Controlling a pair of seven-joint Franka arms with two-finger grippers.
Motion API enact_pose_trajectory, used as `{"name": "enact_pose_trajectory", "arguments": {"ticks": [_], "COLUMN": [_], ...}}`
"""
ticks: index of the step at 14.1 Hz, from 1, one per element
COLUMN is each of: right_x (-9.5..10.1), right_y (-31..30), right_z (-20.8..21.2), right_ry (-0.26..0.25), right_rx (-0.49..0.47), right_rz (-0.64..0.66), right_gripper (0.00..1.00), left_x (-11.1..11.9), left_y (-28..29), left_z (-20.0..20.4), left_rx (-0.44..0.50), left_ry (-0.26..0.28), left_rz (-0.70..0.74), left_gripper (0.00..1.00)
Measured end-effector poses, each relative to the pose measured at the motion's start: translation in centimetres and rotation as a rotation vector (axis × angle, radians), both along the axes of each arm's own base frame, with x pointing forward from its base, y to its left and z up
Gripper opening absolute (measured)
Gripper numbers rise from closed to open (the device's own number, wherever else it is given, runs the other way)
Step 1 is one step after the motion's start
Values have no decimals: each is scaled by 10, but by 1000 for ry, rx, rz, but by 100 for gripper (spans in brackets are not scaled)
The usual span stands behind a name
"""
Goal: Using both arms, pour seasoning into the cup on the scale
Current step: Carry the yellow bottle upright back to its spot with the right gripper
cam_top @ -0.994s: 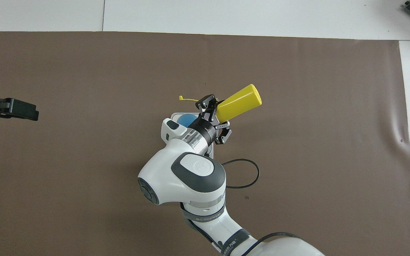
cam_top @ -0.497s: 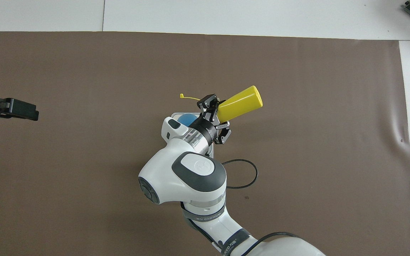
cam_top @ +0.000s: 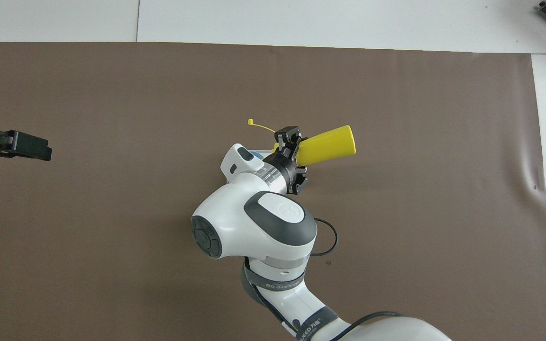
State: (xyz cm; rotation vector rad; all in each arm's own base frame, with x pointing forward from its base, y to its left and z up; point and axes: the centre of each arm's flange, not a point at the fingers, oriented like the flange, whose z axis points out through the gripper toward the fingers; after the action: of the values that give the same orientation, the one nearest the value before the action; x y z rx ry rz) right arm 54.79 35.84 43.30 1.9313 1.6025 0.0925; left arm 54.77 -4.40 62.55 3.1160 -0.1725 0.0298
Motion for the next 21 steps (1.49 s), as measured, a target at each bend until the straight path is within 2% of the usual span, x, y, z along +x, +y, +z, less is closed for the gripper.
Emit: {"name": "enact_pose_trajectory", "arguments": {"ticks": [5, 9, 13, 15, 18, 19, 21], "right_x": [9, 20, 38, 47, 52, 52, 50], "right_y": [-42, -87, -173, -221, -278, -295, -329], "right_z": [45, 74, 100, 98, 75, 65, 45], "right_ry": [71, 173, 290, 323, 361, 363, 334], "right_rx": [198, 390, 651, 758, 926, 996, 1117], "right_rz": [-134, -195, -186, -147, -78, -65, -44], "right_gripper": [47, 47, 47, 47, 47, 47, 47], "left_x": [0, 0, 2, 1, 1, 1, 0], "left_y": [0, -1, -10, -13, -20, -21, -21], "left_z": [-2, -4, -15, -18, -20, -20, -21], "left_rx": [0, 0, -3, -4, -5, -5, -5], "left_ry": [3, 1, -39, -47, -48, -47, -44], "left_rz": [0, -2, 27, 42, 43, 42, 42], "left_gripper": [100, 100, 100, 100, 100, 100, 100]}}
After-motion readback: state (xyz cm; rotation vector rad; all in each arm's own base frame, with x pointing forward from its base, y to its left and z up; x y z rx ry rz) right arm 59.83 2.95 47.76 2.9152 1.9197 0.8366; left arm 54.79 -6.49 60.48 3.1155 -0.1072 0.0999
